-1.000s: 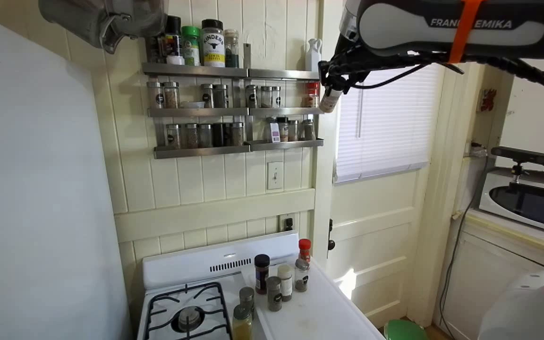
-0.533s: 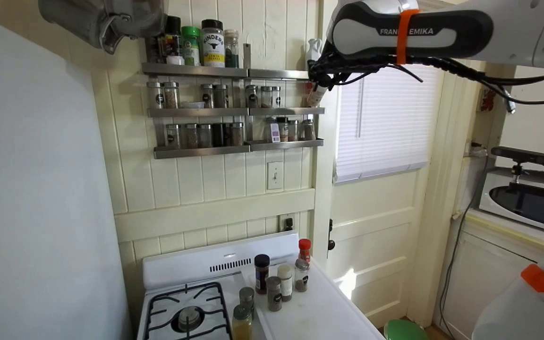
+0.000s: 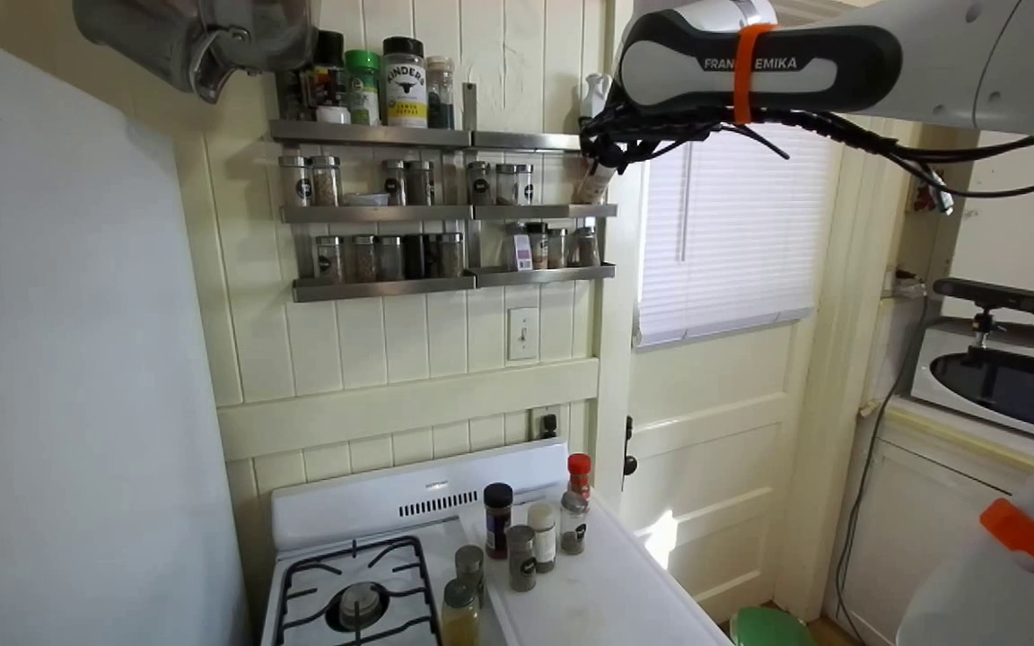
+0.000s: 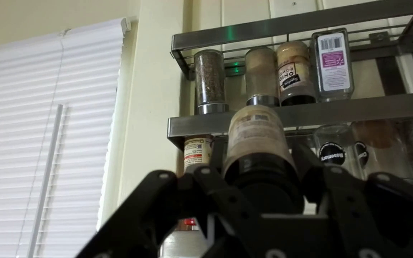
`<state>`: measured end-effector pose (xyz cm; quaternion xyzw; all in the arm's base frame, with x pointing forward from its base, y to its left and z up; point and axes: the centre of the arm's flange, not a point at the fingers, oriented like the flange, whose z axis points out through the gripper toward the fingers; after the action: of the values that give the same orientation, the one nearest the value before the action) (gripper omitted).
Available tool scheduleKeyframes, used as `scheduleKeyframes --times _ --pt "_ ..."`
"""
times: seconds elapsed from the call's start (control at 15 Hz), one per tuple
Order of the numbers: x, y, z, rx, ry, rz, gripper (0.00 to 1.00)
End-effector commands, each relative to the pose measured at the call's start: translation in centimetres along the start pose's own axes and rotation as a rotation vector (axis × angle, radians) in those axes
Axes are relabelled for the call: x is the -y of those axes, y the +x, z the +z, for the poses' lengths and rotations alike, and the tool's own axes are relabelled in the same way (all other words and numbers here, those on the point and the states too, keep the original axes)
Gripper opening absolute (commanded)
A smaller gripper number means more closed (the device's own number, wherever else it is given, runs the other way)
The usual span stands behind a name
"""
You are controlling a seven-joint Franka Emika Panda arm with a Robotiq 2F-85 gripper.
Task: Put the jar on the shelf
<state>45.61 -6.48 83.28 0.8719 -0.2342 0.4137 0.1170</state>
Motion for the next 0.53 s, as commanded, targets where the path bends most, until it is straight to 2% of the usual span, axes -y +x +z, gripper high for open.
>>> scheduleKeyframes --times 0.0,0.47 --pt "-1.0 1.2 1.9 -0.047 -0.019 0.018 0.25" --pt "-1.8 2.0 4.4 -0.127 0.031 0.05 0.25"
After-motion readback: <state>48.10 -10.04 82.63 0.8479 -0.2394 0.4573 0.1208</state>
